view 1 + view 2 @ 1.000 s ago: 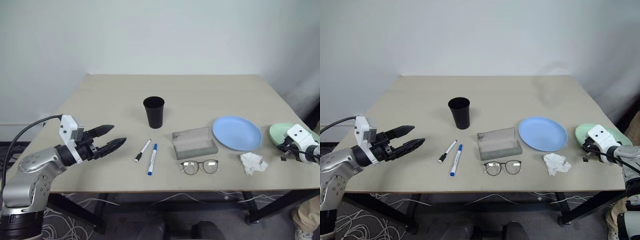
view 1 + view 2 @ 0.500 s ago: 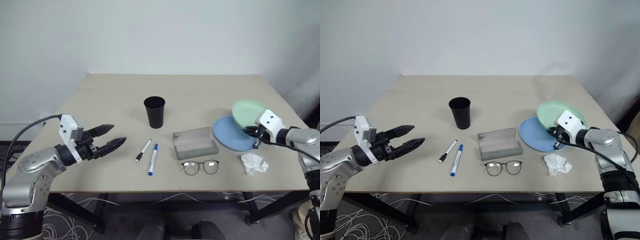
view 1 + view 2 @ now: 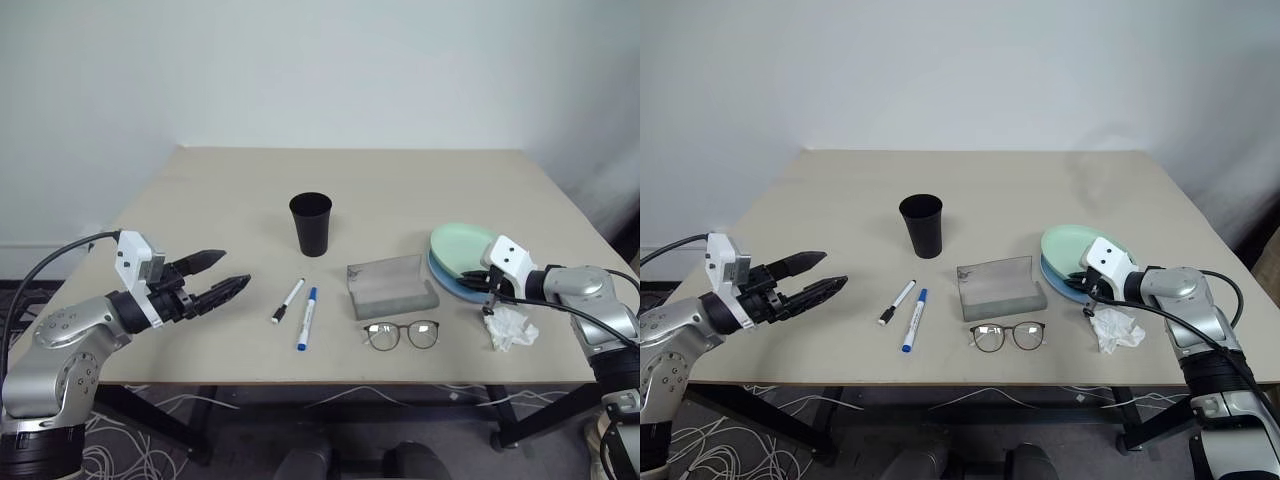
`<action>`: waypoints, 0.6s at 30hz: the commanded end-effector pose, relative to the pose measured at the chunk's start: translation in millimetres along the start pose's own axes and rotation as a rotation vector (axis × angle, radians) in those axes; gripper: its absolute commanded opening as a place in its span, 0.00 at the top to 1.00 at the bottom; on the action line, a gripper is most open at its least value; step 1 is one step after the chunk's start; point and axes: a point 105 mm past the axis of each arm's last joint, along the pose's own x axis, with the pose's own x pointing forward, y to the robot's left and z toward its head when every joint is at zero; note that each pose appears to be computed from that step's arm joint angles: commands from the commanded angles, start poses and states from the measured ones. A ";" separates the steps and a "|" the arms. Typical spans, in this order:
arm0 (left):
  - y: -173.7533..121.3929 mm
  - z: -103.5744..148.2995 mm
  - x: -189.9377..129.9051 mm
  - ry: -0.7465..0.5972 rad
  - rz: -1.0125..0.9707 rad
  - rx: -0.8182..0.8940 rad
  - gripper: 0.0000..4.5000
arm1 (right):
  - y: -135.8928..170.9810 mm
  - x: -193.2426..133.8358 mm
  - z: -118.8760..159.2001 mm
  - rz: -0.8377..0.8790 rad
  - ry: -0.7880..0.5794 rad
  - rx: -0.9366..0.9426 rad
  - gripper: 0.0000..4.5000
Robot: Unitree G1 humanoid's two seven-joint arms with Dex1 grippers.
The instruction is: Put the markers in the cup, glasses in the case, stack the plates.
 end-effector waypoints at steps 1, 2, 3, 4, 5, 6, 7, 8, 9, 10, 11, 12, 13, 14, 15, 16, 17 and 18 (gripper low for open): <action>-0.3 16.6 -3.9 -0.040 0.007 0.049 0.16 | -7.8 -3.7 10.8 -0.029 -0.029 -0.027 0.99; -0.3 16.7 -3.7 -0.040 0.007 0.049 0.16 | -7.6 -3.8 10.1 -0.029 -0.027 -0.026 0.99; -0.4 16.8 -3.6 -0.040 0.007 0.049 0.16 | -7.5 -3.8 9.5 -0.030 -0.026 -0.025 0.99; -0.5 16.9 -3.5 -0.040 0.006 0.049 0.16 | -7.2 -3.7 8.7 -0.030 -0.023 -0.024 0.99; -0.5 16.9 -3.3 -0.041 0.006 0.049 0.16 | -6.7 -3.5 7.6 -0.029 -0.018 -0.027 0.99; -0.5 16.9 -3.3 -0.041 0.005 0.049 0.16 | -6.3 -3.4 6.9 -0.028 -0.014 -0.029 0.99; -0.5 16.9 -3.1 -0.041 0.004 0.048 0.16 | -6.1 -3.4 5.6 -0.029 -0.008 -0.032 0.99; -0.5 16.8 -2.9 -0.041 0.004 0.048 0.16 | -6.4 -3.5 4.0 -0.032 0.001 -0.039 0.99; -0.5 16.9 -2.6 -0.041 0.002 0.048 0.16 | -6.5 -3.5 2.7 -0.034 0.008 -0.044 0.99; -0.5 16.9 -2.4 -0.040 0.002 0.048 0.16 | -6.4 -3.5 1.9 -0.034 0.012 -0.046 0.99; -0.5 16.9 -2.3 -0.040 0.001 0.048 0.16 | -6.2 -3.3 1.2 -0.034 0.015 -0.049 0.99; -0.6 17.0 -2.2 -0.040 0.000 0.048 0.16 | -5.8 -3.1 0.2 -0.033 0.020 -0.055 0.99; -0.5 17.1 -2.1 -0.041 0.000 0.048 0.16 | -5.6 -2.8 -0.8 -0.034 0.024 -0.060 0.99; -0.3 17.3 -2.0 -0.041 0.000 0.049 0.16 | -5.7 -2.4 -1.6 -0.036 0.028 -0.063 0.99; -0.1 17.4 -1.9 -0.041 -0.001 0.049 0.16 | -5.8 -2.0 -2.4 -0.038 0.033 -0.069 0.99; -0.1 17.5 -1.8 -0.041 -0.001 0.049 0.16 | -5.6 -1.6 -3.4 -0.039 0.038 -0.075 0.99; 0.0 17.6 -1.8 -0.041 -0.001 0.049 0.16 | -5.5 -1.2 -4.2 -0.039 0.041 -0.079 0.99; 0.0 17.7 -1.9 -0.041 -0.001 0.049 0.16 | -5.2 -0.9 -4.9 -0.040 0.044 -0.081 0.99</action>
